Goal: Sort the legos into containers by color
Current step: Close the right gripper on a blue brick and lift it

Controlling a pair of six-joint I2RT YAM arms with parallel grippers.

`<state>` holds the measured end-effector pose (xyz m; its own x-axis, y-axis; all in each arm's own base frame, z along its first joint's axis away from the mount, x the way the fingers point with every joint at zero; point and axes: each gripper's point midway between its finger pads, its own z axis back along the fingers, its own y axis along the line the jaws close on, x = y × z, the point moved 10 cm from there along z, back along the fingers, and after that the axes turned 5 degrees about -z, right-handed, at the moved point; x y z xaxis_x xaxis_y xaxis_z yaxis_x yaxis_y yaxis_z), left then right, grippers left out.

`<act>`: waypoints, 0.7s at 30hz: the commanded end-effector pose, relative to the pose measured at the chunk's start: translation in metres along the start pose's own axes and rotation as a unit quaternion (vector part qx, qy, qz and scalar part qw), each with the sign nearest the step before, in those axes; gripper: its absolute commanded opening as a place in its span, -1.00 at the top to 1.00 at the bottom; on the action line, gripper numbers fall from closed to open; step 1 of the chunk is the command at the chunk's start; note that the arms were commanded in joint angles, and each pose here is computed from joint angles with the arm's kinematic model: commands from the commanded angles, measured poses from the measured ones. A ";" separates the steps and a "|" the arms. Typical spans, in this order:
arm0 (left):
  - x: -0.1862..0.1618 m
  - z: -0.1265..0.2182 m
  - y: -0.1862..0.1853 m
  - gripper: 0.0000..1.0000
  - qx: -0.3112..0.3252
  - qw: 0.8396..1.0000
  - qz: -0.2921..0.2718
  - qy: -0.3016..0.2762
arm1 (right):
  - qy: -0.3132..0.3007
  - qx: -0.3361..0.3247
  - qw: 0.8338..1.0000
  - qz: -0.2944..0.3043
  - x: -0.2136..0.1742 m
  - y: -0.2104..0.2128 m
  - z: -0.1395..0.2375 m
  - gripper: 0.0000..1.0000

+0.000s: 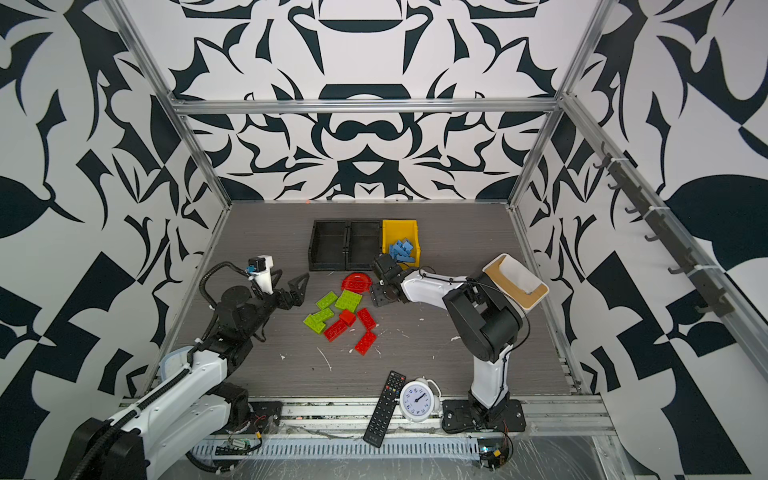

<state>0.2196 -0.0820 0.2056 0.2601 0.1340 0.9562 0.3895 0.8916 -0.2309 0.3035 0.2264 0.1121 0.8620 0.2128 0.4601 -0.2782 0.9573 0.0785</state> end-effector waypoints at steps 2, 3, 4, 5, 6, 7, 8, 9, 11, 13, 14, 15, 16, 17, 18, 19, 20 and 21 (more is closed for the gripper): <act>0.002 0.003 0.000 -0.99 0.000 1.000 0.002 -0.011 | -0.020 -0.001 1.000 0.003 0.010 0.002 0.011 -0.45; 0.002 0.002 0.000 -0.99 0.000 1.000 0.003 -0.011 | -0.020 -0.001 1.000 0.003 0.009 0.002 0.012 -0.44; 0.001 0.002 0.000 -0.99 -0.001 1.000 0.003 -0.011 | -0.020 -0.002 1.000 0.002 0.009 0.002 0.013 -0.42; 0.001 0.002 0.000 -0.99 -0.003 1.000 0.003 -0.011 | -0.022 -0.001 1.000 0.003 0.009 0.002 0.014 -0.40; 0.001 0.002 -0.001 -0.99 -0.003 1.000 0.003 -0.011 | -0.022 0.000 1.000 0.003 0.008 0.002 0.015 -0.37; 0.001 0.002 0.000 -0.99 -0.002 1.000 0.003 -0.011 | -0.022 0.002 1.000 0.003 0.008 0.002 0.016 -0.34; 0.001 0.002 -0.001 -0.99 -0.002 1.000 0.003 -0.011 | -0.024 0.003 1.000 0.001 0.008 0.001 0.017 -0.33; 0.002 0.002 0.000 -0.99 -0.001 1.000 0.003 -0.011 | -0.025 0.006 1.000 0.001 0.007 0.001 0.019 -0.32; 0.001 0.002 0.000 -0.99 -0.002 1.000 0.004 -0.011 | -0.029 0.012 0.999 -0.003 0.006 0.001 0.022 -0.31; 0.000 0.001 0.000 -0.99 -0.003 1.000 0.004 -0.008 | -0.038 0.022 0.999 -0.005 0.005 0.001 0.027 -0.29; 0.001 0.001 0.000 -0.99 -0.004 1.000 0.004 -0.009 | -0.041 0.025 0.999 -0.008 0.004 0.001 0.029 -0.27; 0.000 0.000 0.000 -0.99 -0.003 1.000 0.004 -0.009 | -0.044 0.027 0.999 -0.009 0.005 0.001 0.032 -0.26; 0.000 0.000 0.000 -0.99 -0.003 1.000 0.004 -0.008 | -0.046 0.028 0.999 -0.009 0.004 0.000 0.034 -0.26; 0.000 0.000 0.000 -0.99 -0.003 1.000 0.004 -0.008 | -0.049 0.029 0.998 -0.009 0.005 0.000 0.039 -0.26; 0.000 0.000 0.000 -0.99 -0.003 1.000 0.004 -0.007 | -0.052 0.031 0.998 -0.009 0.005 0.000 0.042 -0.25; 0.000 0.000 0.000 -0.99 -0.002 1.000 0.004 -0.008 | -0.057 0.034 0.998 -0.010 0.006 0.000 0.046 -0.26; 0.000 0.000 0.000 -0.99 -0.002 1.000 0.004 -0.007 | -0.062 0.037 0.997 -0.010 0.007 0.000 0.050 -0.25; 0.000 0.000 0.000 -0.99 -0.002 1.000 0.004 -0.007 | -0.066 0.039 0.997 -0.008 0.008 0.000 0.054 -0.25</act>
<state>0.2195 -0.0820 0.2060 0.2581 0.1350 0.9566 0.3899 0.8914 -0.2310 0.2904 0.2177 0.1456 0.8291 0.1847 0.5277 -0.2916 0.9481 0.1264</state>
